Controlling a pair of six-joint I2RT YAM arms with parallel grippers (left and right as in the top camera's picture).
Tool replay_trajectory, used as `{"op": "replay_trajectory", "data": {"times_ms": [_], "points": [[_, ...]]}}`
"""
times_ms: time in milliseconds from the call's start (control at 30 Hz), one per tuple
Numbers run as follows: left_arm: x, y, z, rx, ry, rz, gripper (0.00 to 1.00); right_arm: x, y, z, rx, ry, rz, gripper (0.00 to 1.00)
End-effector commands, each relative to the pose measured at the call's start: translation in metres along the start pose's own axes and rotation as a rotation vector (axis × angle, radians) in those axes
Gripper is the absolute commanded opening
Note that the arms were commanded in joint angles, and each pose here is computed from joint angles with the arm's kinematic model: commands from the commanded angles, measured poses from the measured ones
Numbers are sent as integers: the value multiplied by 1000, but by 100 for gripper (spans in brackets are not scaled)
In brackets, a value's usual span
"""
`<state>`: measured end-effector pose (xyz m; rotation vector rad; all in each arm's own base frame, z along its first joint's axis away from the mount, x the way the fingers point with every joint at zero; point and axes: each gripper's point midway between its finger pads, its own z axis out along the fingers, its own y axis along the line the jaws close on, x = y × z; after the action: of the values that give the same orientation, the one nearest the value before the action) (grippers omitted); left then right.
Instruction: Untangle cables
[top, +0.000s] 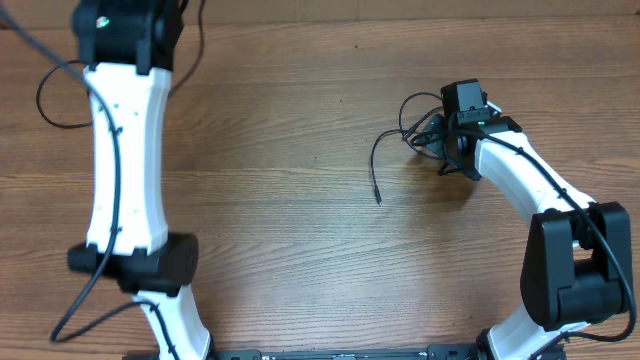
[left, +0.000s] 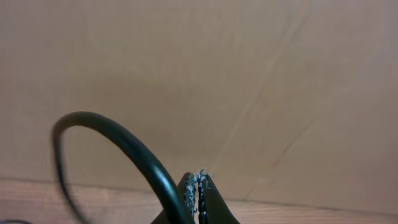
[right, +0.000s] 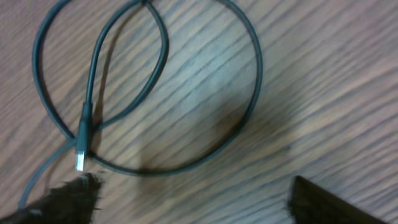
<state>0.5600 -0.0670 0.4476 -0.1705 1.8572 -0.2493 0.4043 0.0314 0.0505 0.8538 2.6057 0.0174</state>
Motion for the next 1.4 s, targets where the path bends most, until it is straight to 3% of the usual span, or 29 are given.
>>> {"op": "replay_trajectory", "data": {"times_ms": [0,267,567,867,1033,1167,1367], "points": [[19,7,30,-20,28,49,4,5,10,-3,-53,32,0,100],[48,39,79,-67,68,178,4,5,11,-3,-55,29,1,100],[52,93,79,-146,113,164,4,5,11,-3,-55,28,1,100],[110,120,95,-185,300,166,4,5,11,-3,-55,29,1,100],[151,109,118,-70,389,121,4,5,11,-3,-55,29,1,100],[165,113,134,-96,384,-41,4,5,11,-3,-55,28,1,100],[131,96,150,-8,233,-111,4,5,11,-3,-55,29,1,100]]}}
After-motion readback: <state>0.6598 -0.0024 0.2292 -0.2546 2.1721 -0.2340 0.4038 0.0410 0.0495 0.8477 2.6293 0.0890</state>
